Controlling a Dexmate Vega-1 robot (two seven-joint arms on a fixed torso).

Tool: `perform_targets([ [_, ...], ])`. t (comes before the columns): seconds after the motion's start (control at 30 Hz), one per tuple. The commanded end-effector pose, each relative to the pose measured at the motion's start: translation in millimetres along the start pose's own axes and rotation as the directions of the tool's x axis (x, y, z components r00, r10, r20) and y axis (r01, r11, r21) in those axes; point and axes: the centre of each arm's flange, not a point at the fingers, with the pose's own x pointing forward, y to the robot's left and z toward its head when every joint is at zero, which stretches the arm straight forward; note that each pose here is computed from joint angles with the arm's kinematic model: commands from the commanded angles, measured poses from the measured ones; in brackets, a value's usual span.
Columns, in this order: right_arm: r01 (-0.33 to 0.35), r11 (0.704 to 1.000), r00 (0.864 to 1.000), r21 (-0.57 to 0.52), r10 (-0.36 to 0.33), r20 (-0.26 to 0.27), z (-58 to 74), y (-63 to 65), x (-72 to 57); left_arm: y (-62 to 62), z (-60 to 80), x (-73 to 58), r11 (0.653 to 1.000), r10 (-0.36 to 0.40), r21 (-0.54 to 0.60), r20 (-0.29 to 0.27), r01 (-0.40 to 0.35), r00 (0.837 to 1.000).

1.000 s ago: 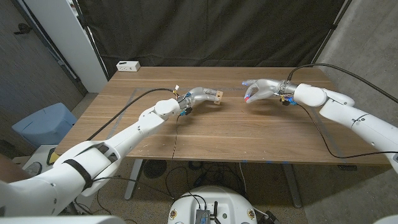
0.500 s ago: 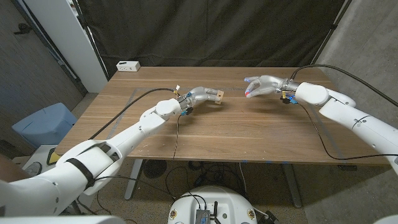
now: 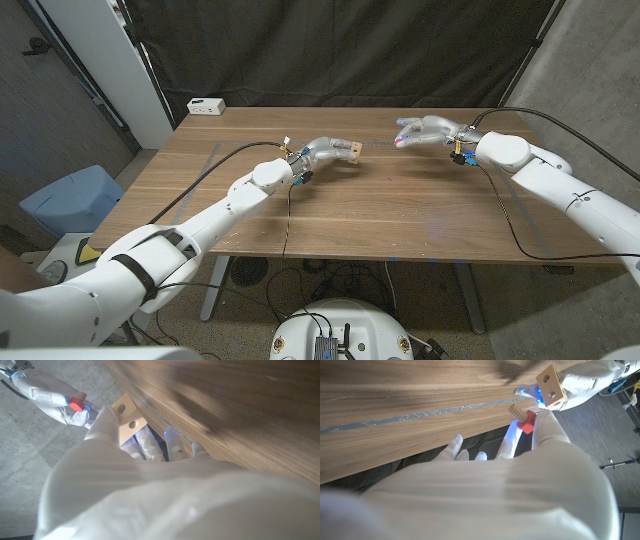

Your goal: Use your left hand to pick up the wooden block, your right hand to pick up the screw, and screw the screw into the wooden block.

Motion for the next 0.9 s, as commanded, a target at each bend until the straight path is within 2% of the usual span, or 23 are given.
perform_targets([
  [0.03,0.05,0.99,0.999,0.129,-0.049,-0.006,2.9,-1.0,-5.3,-6.9,4.3,3.5,1.0,0.026,-0.017,0.036,-0.025,0.999],
  [0.37,0.123,0.964,0.992,0.237,-0.122,-0.022,6.1,3.4,-11.0,-17.2,6.1,8.9,0.999,0.034,-0.043,0.057,-0.031,0.998],
  [0.53,0.177,0.935,0.984,0.306,-0.179,-0.024,6.4,9.9,-12.7,-23.5,6.6,11.6,0.998,0.029,-0.057,0.063,-0.026,0.998],
  [0.9,0.261,0.882,0.963,0.392,-0.269,-0.034,6.3,18.8,-12.9,-26.7,4.9,16.2,0.998,0.026,-0.066,0.061,-0.022,0.998],
])
